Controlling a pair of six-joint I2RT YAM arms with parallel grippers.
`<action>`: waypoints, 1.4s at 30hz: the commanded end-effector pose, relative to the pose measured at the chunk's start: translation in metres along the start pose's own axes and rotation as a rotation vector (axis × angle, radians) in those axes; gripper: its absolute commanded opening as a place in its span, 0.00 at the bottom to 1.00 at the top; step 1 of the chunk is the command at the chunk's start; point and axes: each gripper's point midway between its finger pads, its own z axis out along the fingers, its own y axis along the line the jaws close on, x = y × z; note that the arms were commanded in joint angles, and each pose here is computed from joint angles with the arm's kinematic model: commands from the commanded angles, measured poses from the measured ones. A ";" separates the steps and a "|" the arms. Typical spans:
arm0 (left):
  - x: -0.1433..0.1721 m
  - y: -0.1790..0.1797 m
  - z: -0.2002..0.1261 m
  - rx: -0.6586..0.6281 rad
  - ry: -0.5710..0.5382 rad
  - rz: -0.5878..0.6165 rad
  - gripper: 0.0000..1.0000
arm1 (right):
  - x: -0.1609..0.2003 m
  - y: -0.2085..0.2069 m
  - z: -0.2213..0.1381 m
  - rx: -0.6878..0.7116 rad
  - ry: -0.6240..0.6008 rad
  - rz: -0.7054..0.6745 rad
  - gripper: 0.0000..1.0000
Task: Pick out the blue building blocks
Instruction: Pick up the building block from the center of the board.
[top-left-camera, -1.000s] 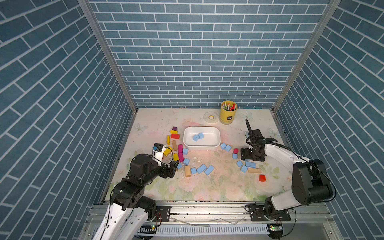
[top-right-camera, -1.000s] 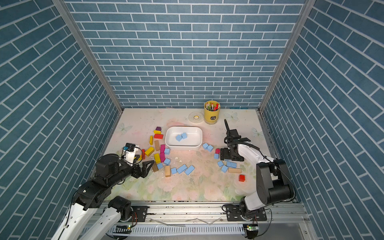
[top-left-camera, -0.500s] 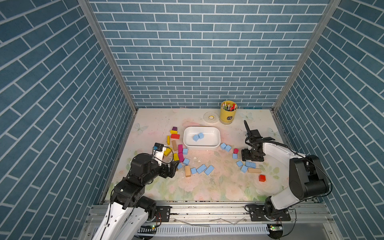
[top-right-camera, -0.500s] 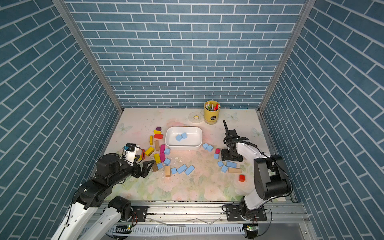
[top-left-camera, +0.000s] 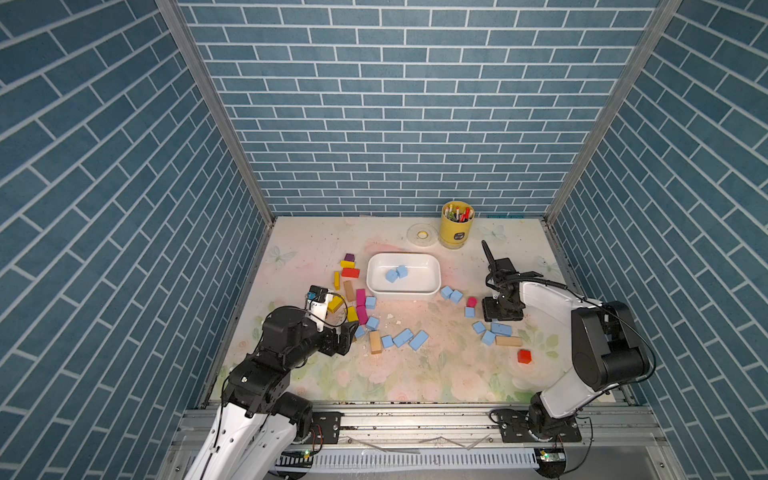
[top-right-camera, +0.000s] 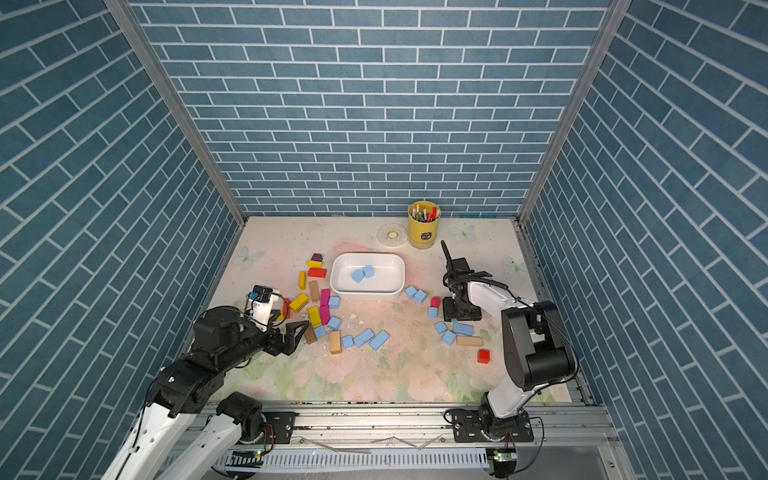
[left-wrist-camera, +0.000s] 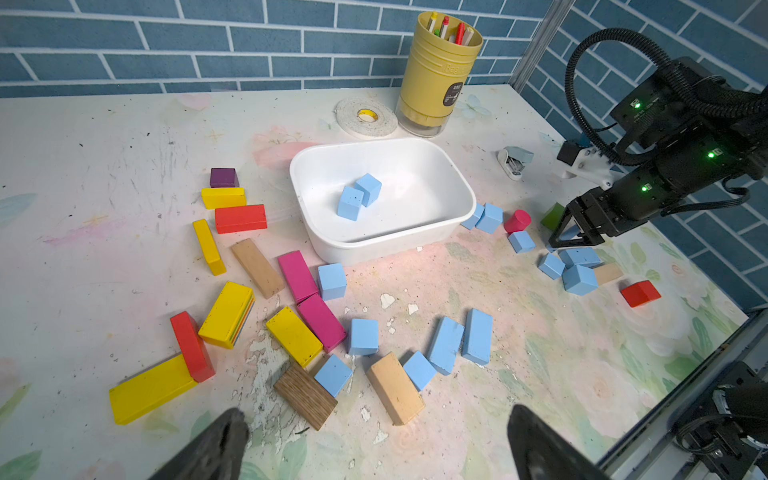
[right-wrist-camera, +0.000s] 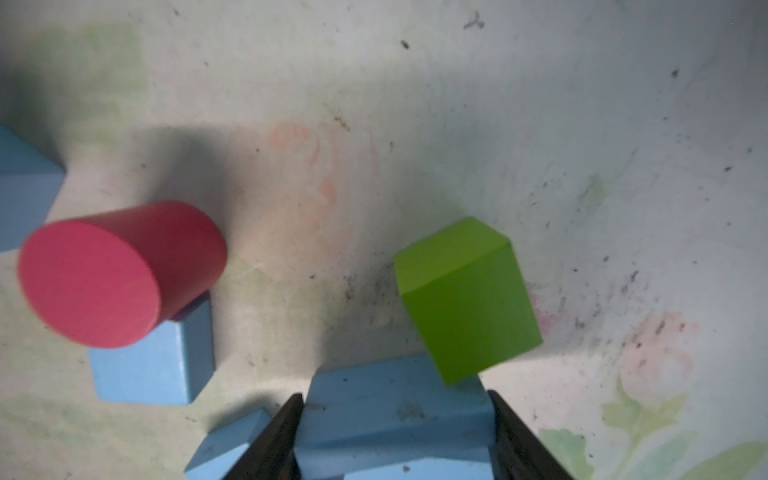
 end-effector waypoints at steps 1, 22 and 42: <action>0.001 0.002 0.002 -0.009 0.002 0.002 0.99 | -0.003 0.000 -0.001 0.023 0.006 -0.036 0.60; 0.001 0.003 0.002 -0.013 0.002 0.001 0.99 | -0.042 0.054 -0.068 -0.088 -0.178 -0.046 0.46; 0.001 0.001 0.002 -0.004 -0.004 0.002 0.99 | -0.154 0.194 -0.074 -0.166 -0.254 -0.188 0.46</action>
